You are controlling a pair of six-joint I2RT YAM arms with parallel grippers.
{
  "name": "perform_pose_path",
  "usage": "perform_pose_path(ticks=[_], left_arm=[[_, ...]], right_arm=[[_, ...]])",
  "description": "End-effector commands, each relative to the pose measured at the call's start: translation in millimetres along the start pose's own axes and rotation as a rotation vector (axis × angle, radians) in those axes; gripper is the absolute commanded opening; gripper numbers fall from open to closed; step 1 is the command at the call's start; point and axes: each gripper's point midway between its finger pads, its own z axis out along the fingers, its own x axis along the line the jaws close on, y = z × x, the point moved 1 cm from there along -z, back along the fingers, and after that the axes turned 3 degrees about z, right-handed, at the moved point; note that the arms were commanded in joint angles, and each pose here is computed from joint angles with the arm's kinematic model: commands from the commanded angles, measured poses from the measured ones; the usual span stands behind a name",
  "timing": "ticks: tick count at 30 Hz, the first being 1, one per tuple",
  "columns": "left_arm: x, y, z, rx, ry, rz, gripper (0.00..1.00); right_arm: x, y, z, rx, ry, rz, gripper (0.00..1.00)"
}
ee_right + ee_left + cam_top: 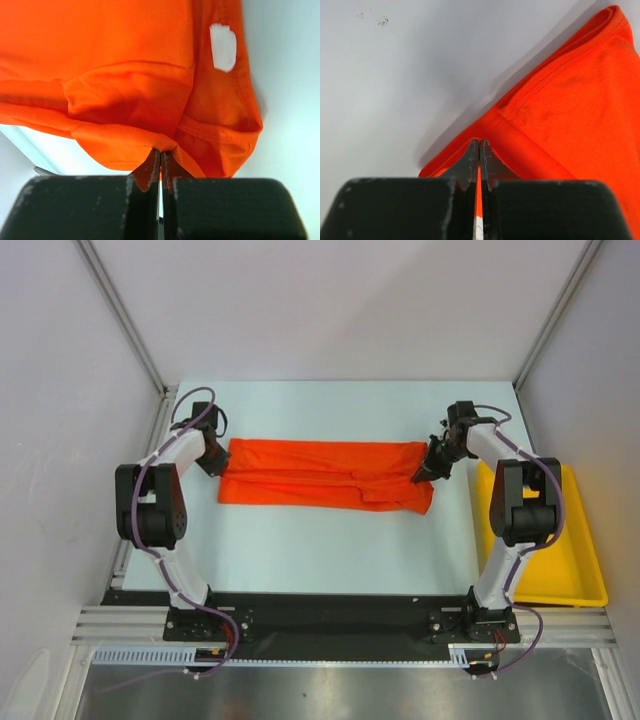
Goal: Fold and stack the t-shirts
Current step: Fold the tshirt
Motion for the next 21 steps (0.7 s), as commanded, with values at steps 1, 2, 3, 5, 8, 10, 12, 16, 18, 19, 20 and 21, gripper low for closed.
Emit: perform_pose_path(ticks=[1,2,3,5,8,10,12,16,18,19,20,21], left_arm=[[-7.3,13.1,1.0,-0.029,-0.002,0.016,0.00],[-8.9,14.5,1.2,-0.031,-0.005,0.016,0.00],[-9.9,13.8,2.9,-0.027,-0.007,0.018,0.00],[-12.2,17.5,2.8,-0.032,-0.013,0.023,0.00],[-18.7,24.0,2.4,-0.048,-0.030,0.035,0.00],[-21.5,25.7,5.8,-0.046,-0.033,0.046,0.01],[-24.9,29.5,6.1,-0.047,-0.034,0.048,0.01],[-26.3,29.1,12.1,-0.033,-0.022,0.056,0.01],[-26.7,29.2,13.2,-0.031,-0.020,0.056,0.01],[-27.2,29.6,13.5,-0.032,-0.021,0.056,0.01],[-27.8,28.5,15.8,-0.028,-0.018,0.059,0.02],[-28.3,30.5,16.4,-0.030,-0.021,0.057,0.07]], right_arm=[[9.3,14.5,-1.9,-0.018,0.030,-0.014,0.00],[9.4,14.2,-1.2,-0.013,0.029,-0.015,0.00],[9.4,16.7,-0.2,-0.016,0.028,-0.013,0.00],[10.2,18.8,0.2,-0.018,0.032,-0.011,0.00],[10.1,22.5,2.0,-0.024,0.031,-0.010,0.00],[7.6,24.4,6.0,-0.018,0.027,-0.005,0.00],[6.6,25.5,8.9,-0.011,0.023,-0.003,0.00],[5.9,27.1,13.4,-0.005,0.023,0.004,0.00],[6.2,29.9,13.5,-0.010,0.022,0.005,0.00],[7.2,31.9,13.8,-0.015,0.025,0.004,0.00],[6.7,32.7,14.8,-0.013,0.024,0.007,0.00],[8.9,35.0,15.0,-0.017,0.029,0.004,0.00]])
